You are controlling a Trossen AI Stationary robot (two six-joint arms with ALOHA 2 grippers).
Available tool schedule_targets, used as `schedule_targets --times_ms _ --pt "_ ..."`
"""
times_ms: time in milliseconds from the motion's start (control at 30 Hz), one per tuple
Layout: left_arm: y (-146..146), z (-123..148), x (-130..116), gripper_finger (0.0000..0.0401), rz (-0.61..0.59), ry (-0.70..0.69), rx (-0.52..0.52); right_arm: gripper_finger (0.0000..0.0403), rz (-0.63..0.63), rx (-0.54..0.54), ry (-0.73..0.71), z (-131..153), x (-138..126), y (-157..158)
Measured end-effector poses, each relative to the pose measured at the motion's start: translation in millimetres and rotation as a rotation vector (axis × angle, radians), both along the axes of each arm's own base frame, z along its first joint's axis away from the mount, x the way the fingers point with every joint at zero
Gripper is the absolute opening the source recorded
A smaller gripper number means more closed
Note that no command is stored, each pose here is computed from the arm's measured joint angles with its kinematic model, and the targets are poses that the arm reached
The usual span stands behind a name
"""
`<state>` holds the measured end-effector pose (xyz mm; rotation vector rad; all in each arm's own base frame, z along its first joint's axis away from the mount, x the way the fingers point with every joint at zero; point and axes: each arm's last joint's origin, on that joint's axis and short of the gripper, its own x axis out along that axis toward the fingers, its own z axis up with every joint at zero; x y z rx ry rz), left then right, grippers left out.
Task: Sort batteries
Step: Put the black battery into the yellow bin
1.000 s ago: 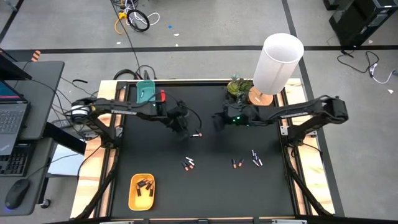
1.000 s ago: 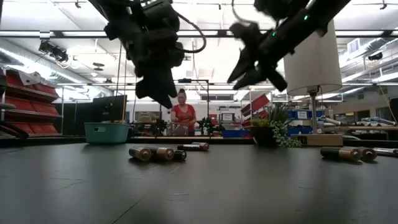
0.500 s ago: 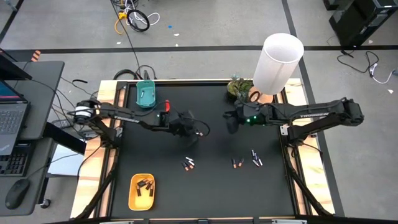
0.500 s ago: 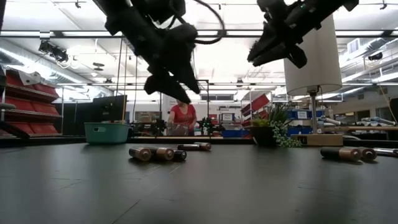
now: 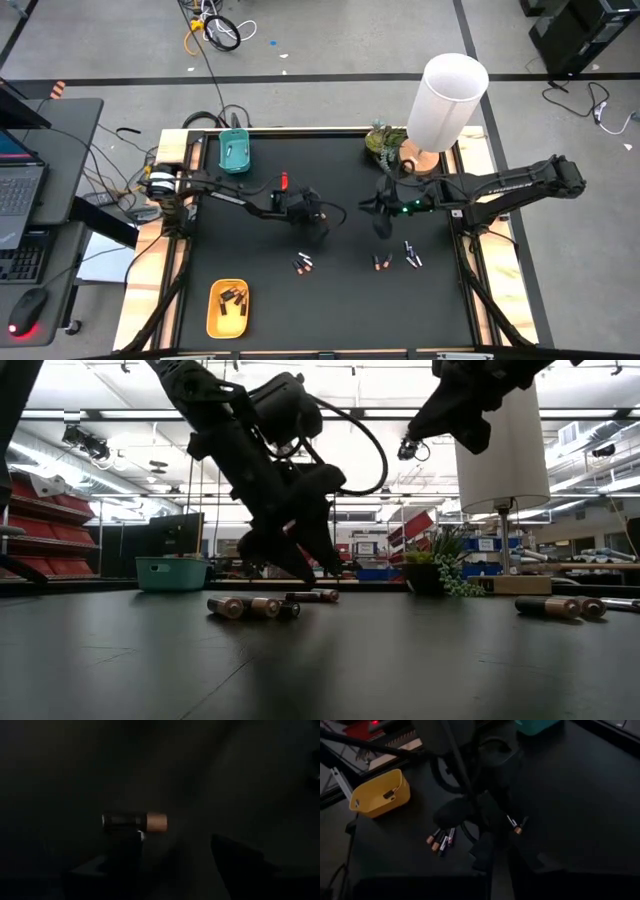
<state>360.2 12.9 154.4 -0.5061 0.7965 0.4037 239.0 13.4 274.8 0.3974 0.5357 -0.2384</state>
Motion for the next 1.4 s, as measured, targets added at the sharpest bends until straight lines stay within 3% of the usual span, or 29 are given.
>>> schedule_targets --times_ms 567,1000,1133,1400 --pt "16 6 0 0.0271 -0.041 0.023 0.079 0.0071 -0.001 -0.018 0.015 -1 -1 -2" --pt "30 7 1 0.0279 -0.034 -0.012 -0.012 0.0072 0.003 -0.023 0.018 -1 -1 -2" --pt "35 10 4 0.0284 -0.023 -0.073 -0.087 0.0072 0.003 -0.024 0.019 -1 -1 -2" --pt "43 13 5 0.0257 0.047 -0.128 -0.174 0.0069 0.003 -0.024 0.020 -2 -1 -2"
